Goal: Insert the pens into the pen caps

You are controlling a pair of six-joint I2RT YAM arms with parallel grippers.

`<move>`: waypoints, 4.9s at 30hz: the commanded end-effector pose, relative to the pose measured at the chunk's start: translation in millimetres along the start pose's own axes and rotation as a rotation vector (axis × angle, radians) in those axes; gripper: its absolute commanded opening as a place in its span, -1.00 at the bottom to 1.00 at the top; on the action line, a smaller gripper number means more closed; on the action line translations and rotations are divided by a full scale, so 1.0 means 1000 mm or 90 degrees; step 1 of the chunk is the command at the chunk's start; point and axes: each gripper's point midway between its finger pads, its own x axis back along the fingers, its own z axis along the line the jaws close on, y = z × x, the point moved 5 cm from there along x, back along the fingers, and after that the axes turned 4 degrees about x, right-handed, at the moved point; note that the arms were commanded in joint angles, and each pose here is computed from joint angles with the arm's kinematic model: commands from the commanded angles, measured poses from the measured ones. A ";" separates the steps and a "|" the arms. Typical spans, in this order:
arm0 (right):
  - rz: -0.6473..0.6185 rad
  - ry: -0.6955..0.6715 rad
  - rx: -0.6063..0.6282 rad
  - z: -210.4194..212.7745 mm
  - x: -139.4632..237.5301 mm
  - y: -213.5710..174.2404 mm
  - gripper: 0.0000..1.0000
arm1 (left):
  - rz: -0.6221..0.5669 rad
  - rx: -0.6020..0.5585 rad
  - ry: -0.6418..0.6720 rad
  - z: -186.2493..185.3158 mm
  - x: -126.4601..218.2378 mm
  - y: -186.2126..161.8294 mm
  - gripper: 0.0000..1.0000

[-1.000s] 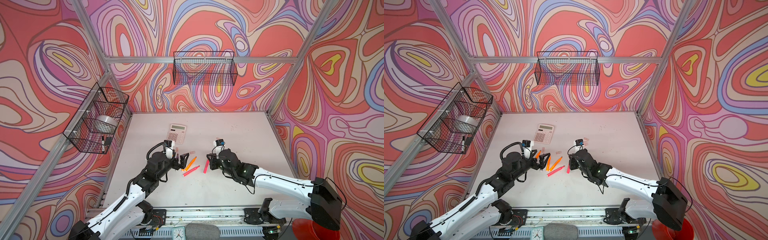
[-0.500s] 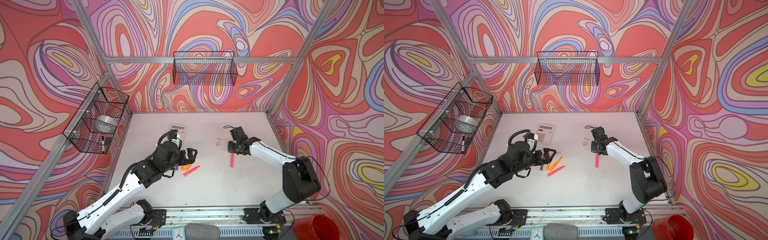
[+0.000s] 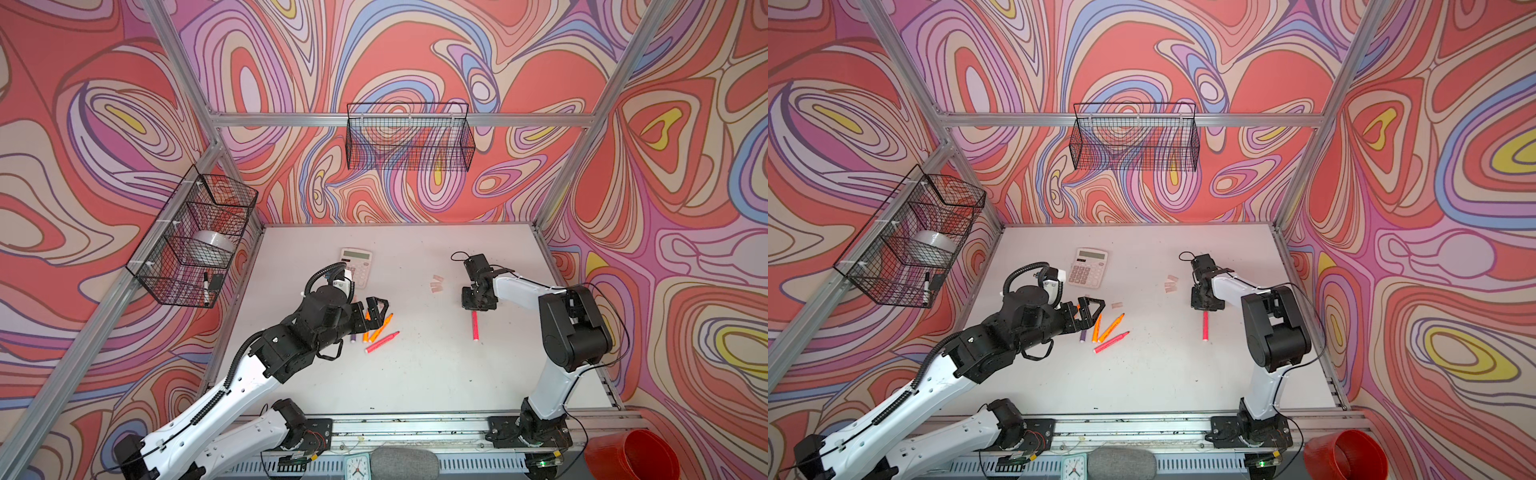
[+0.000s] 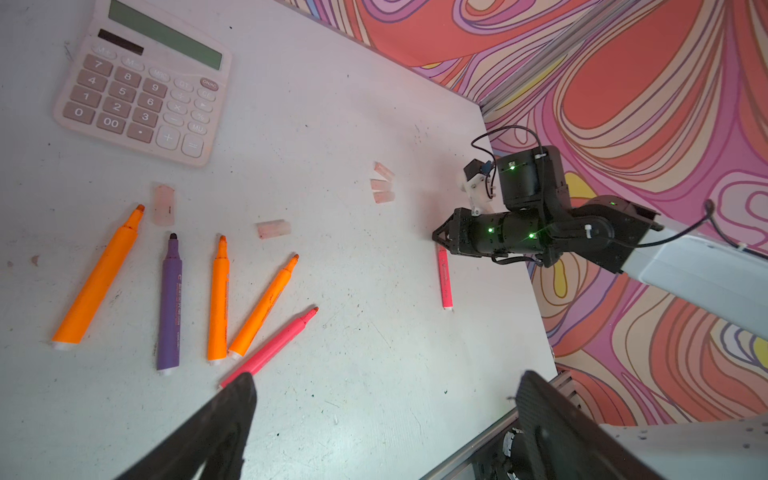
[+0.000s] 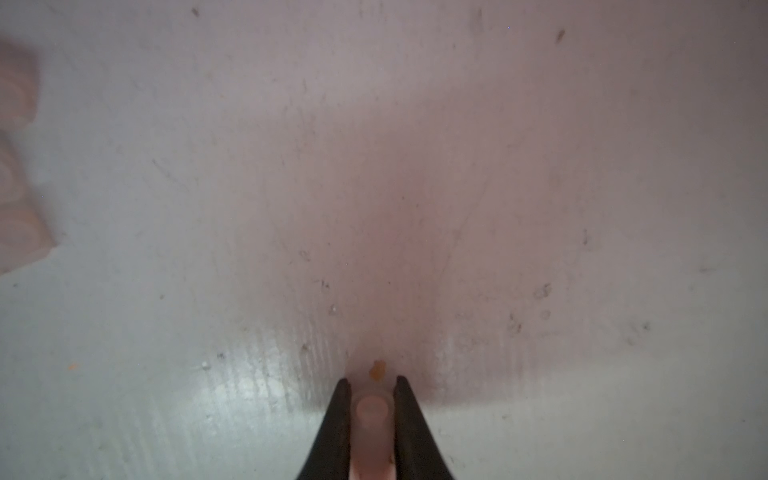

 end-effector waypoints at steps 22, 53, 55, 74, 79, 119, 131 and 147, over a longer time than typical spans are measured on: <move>-0.353 0.181 -0.121 -0.011 0.171 0.022 0.61 | -0.061 -0.160 0.271 0.006 -0.022 -0.003 1.00; -0.378 0.413 -0.124 0.020 0.160 -0.010 0.41 | 0.176 -0.375 0.192 0.065 -0.106 -0.104 0.48; -0.368 0.412 -0.125 0.022 0.155 -0.009 0.40 | 0.188 -0.380 0.192 0.067 -0.110 -0.107 0.10; -0.377 0.404 -0.119 0.020 0.159 -0.009 0.40 | 0.244 -0.413 0.295 0.093 -0.140 -0.120 0.06; -0.379 0.404 -0.117 0.019 0.161 -0.010 0.40 | 0.260 -0.391 0.303 0.102 -0.146 -0.121 0.10; -0.395 0.422 -0.115 0.020 0.169 -0.013 0.40 | 0.373 -0.353 0.250 0.103 -0.152 -0.143 -0.78; -0.455 0.492 -0.123 0.022 0.183 -0.023 0.40 | 0.312 -0.347 0.060 0.002 -0.145 -0.094 -1.00; -0.528 0.596 -0.085 0.035 0.205 -0.037 0.42 | -0.103 -0.494 -0.214 -0.055 -0.119 -0.045 -1.00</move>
